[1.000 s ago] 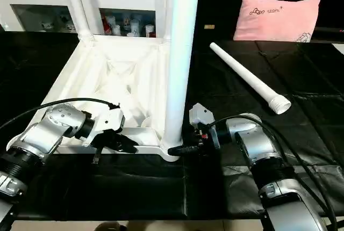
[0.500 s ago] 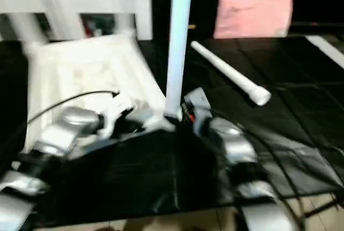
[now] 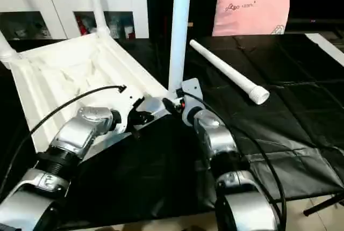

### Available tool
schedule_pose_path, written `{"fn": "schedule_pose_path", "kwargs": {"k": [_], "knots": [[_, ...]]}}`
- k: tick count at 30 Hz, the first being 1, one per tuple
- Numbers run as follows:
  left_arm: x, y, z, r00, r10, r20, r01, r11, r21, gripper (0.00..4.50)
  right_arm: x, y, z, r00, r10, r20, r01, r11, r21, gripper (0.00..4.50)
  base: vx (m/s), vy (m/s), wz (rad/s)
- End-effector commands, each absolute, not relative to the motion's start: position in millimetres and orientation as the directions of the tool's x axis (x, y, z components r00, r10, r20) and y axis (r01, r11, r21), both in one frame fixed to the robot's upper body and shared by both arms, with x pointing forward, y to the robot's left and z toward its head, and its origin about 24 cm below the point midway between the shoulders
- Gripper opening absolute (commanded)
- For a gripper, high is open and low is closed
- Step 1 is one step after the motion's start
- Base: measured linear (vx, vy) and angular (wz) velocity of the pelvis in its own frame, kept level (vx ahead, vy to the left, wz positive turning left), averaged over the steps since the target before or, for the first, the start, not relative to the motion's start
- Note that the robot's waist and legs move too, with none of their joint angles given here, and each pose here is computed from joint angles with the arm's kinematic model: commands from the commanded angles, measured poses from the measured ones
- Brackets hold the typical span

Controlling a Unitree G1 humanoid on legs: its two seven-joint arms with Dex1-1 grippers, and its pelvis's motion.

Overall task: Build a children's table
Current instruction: Rotate leg to tighten

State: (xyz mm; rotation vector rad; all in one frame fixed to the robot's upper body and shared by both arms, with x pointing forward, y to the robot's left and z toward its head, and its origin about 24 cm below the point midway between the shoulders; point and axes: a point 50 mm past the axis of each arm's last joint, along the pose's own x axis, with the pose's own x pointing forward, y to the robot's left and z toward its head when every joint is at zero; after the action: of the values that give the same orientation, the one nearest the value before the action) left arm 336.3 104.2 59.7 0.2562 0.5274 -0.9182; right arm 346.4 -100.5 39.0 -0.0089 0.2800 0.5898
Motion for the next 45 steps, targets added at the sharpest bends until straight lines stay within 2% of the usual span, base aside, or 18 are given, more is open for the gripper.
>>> {"fn": "schedule_pose_path", "kwargs": {"k": [1,3,6,7,8,10,13,15,22,27,28,32,33,35,36,40,42,45], "knots": [[337.5,99.1,76.2,0.47,-0.741,-0.48,0.859,0.51,0.054,0.0,335.1,-87.7,32.6,0.698,0.664,-0.268,-0.668,0.739,0.091,4.19,0.0,0.0,0.0],[336.0,102.1,75.7,0.452,-0.747,-0.488,0.869,0.493,0.051,0.0,334.7,-92.4,33.9,0.692,0.673,-0.26,-0.677,0.73,0.089,4.31,0.0,0.0,0.0],[329.1,114.4,74.5,0.361,-0.775,-0.519,0.917,0.396,0.048,0.0,331.2,-112.6,42.0,0.634,0.738,-0.233,-0.748,0.661,0.059,4.46,0.0,0.0,0.0],[329.1,114.4,74.5,0.361,-0.775,-0.519,0.917,0.396,0.048,0.0,331.2,-112.6,42.0,0.634,0.738,-0.233,-0.748,0.661,0.059,4.46,0.0,0.0,0.0],[324.0,122.4,74.1,0.291,-0.789,-0.542,0.947,0.317,0.047,0.0,326.9,-124.8,48.0,0.555,0.797,-0.238,-0.818,0.574,0.016,4.46,0.0,0.0,0.0],[319.1,127.8,74.0,0.222,-0.8,-0.558,0.969,0.245,0.035,0.0,324.3,-134.2,52.9,0.489,0.835,-0.255,-0.864,0.503,-0.012,4.46,0.0,0.0,0.0],[315.9,130.4,74.0,0.178,-0.806,-0.564,0.98,0.199,0.024,0.0,323.3,-139.4,55.6,0.453,0.85,-0.268,-0.885,0.465,-0.021,4.46,0.0,0.0,0.0],[310.3,133.5,75.4,0.104,-0.812,-0.574,0.993,0.12,0.009,0.0,321.8,-146.6,59.3,0.389,0.872,-0.297,-0.916,0.401,-0.02,4.46,0.0,0.0,0.0],[300.5,144.6,75.4,-0.037,-0.768,-0.639,0.999,-0.03,-0.022,0.0,318.8,-151.0,66.0,0.243,0.905,-0.349,-0.968,0.25,-0.027,4.46,0.0,0.0,0.0],[298.3,147.2,74.8,-0.075,-0.751,-0.656,0.997,-0.074,-0.03,0.0,316.4,-147.9,67.0,0.178,0.921,-0.347,-0.983,0.181,-0.024,4.46,0.0,0.0,0.0],[297.8,147.4,74.7,-0.081,-0.749,-0.658,0.996,-0.08,-0.032,0.0,316.1,-147.3,67.1,0.168,0.924,-0.344,-0.985,0.171,-0.021,4.17,0.0,0.0,0.0],[297.7,147.2,74.6,-0.092,-0.741,-0.666,0.995,-0.096,-0.03,0.0,314.5,-144.5,67.0,0.132,0.937,-0.323,-0.99,0.14,0.0,3.91,0.0,0.0,0.0],[297.7,147.2,74.6,-0.092,-0.741,-0.666,0.995,-0.096,-0.03,0.0,314.5,-144.5,67.0,0.132,0.937,-0.323,-0.99,0.14,0.0,3.67,0.0,0.0,0.0],[297.4,146.6,74.6,-0.097,-0.739,-0.666,0.994,-0.102,-0.031,0.0,313.7,-143.7,66.8,0.122,0.941,-0.317,-0.991,0.13,0.006,3.67,0.0,0.0,0.0],[297.1,146.2,74.5,-0.101,-0.738,-0.667,0.994,-0.108,-0.032,0.0,313.0,-143.1,66.6,0.112,0.943,-0.313,-0.993,0.12,0.009,3.47,0.0,0.0,0.0],[297.0,146.0,74.3,-0.113,-0.732,-0.672,0.992,-0.124,-0.033,0.0,312.2,-142.2,66.1,0.099,0.946,-0.308,-0.995,0.104,0.002,3.21,0.0,0.0,0.0],[297.2,146.2,74.1,-0.119,-0.728,-0.676,0.991,-0.131,-0.033,0.0,312.4,-142.4,66.1,0.096,0.948,-0.305,-0.995,0.099,-0.007,2.92,0.0,0.0,0.0],[297.5,146.4,73.9,-0.122,-0.725,-0.678,0.99,-0.135,-0.034,0.0,312.6,-142.5,66.2,0.095,0.948,-0.302,-0.995,0.096,-0.012,2.85,0.0,0.0,0.0]]}}
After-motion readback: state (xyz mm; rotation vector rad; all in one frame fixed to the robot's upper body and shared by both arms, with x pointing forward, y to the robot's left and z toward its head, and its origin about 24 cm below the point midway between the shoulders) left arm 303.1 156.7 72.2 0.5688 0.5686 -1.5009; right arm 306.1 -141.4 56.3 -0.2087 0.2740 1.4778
